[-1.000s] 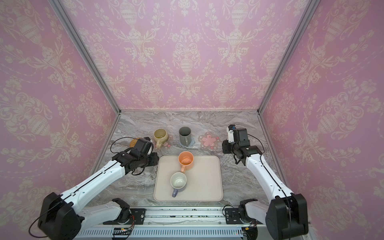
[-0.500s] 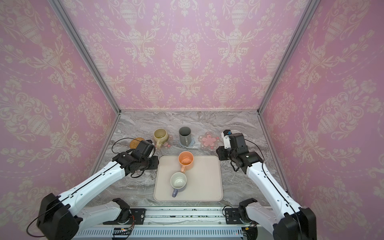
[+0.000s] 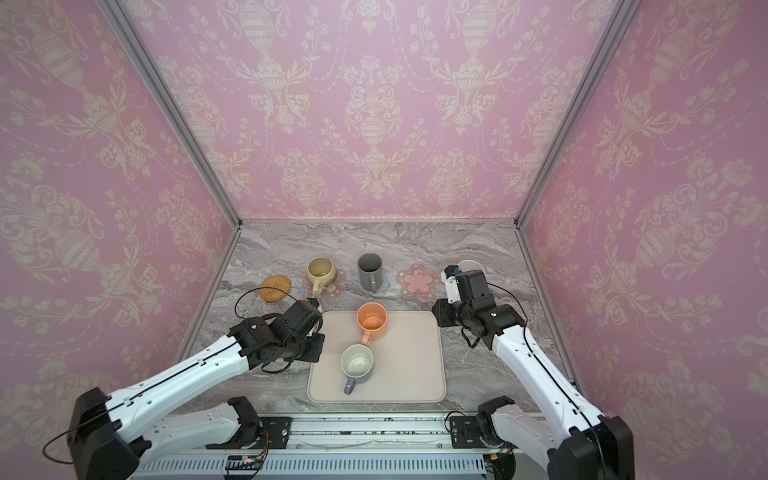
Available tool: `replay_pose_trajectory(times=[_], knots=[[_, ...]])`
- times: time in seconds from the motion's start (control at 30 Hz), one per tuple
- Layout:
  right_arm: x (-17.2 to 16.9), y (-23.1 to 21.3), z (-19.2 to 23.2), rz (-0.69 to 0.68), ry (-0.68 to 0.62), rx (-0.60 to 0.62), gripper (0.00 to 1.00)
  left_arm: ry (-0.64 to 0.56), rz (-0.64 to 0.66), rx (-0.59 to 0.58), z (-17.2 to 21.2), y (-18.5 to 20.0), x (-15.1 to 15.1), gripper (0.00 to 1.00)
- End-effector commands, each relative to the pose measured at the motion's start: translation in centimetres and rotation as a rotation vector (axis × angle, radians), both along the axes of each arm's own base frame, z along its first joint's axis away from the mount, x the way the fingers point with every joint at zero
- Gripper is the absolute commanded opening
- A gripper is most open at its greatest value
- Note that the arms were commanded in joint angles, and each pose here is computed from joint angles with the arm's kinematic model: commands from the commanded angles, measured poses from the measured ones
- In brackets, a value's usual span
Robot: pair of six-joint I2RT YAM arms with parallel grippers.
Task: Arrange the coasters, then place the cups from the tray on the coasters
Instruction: 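Pull the right gripper back while the left gripper reaches toward the lavender mug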
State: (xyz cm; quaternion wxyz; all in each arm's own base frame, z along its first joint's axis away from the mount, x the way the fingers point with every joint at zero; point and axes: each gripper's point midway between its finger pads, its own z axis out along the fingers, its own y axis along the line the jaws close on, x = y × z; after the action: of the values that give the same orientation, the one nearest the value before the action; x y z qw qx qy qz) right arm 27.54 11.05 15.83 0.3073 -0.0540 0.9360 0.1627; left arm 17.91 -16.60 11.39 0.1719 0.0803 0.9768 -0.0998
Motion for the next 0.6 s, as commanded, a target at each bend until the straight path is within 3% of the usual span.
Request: replay_pose_trajectory(times=[0.0, 0.13, 0.33, 0.57], knots=[[-0.9, -0.1, -0.2, 0.002, 0.012, -0.004, 0.33, 0.051, -0.045, -0.002, -0.2, -0.7, -2.6, 0.00], [-1.2, -0.2, -0.2, -0.004, 0.012, -0.002, 0.33, 0.069, -0.095, -0.038, 0.4, -1.8, -4.7, 0.00], [-1.8, -0.4, -0.4, 0.001, 0.029, -0.019, 0.33, 0.124, -0.217, 0.008, 1.5, -1.7, -8.2, 0.00], [-1.9, -0.5, -0.6, -0.009, 0.031, -0.016, 0.33, 0.180, -0.376, -0.106, 2.6, -5.5, -11.4, 0.00]])
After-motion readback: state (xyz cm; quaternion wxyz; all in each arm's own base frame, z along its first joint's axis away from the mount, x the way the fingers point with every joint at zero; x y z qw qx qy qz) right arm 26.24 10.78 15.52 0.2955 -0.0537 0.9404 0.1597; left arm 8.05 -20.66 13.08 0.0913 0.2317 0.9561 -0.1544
